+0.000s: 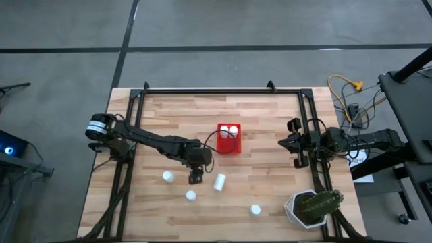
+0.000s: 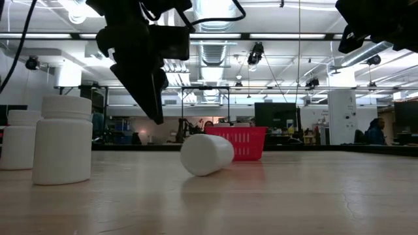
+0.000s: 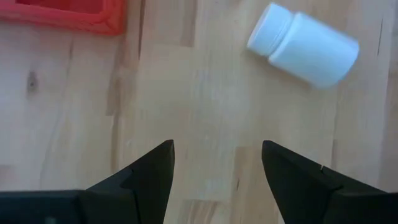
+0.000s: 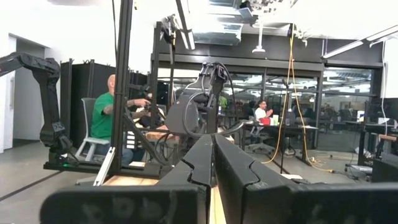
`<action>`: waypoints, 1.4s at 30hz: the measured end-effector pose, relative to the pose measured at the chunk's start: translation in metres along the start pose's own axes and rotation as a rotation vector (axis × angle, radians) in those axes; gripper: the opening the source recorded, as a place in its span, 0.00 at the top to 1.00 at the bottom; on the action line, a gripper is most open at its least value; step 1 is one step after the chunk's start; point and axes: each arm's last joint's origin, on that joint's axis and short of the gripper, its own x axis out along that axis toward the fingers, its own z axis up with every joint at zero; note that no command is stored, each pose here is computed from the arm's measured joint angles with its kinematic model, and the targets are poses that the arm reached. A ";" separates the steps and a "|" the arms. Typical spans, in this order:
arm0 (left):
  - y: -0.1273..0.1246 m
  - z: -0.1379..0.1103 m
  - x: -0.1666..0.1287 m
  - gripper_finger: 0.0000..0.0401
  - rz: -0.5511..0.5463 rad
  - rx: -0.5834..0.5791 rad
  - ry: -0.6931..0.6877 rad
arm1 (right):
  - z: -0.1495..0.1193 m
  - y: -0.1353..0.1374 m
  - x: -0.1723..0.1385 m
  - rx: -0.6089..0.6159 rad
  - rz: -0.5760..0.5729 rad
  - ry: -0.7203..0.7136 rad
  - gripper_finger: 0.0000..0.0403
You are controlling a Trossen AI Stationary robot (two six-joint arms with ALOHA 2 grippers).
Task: Pick and place pill bottles into a basket
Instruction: Put the top left white medicine bottle into the red bin
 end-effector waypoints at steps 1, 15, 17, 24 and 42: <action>0.000 0.000 -0.001 0.44 0.003 0.001 0.009 | 0.000 0.000 0.000 0.000 0.000 0.000 0.98; -0.023 -0.023 -0.037 0.44 0.012 0.025 0.151 | 0.000 0.000 0.000 0.000 0.000 0.000 0.98; -0.028 -0.027 -0.041 0.44 0.011 0.008 0.162 | 0.000 0.000 0.000 -0.001 -0.001 0.000 0.98; -0.040 -0.048 -0.058 0.44 0.020 -0.029 0.225 | 0.000 0.000 0.000 0.000 0.000 -0.001 0.98; -0.027 -0.100 -0.066 0.44 0.073 -0.093 0.291 | 0.000 0.000 0.000 -0.002 0.000 0.000 0.98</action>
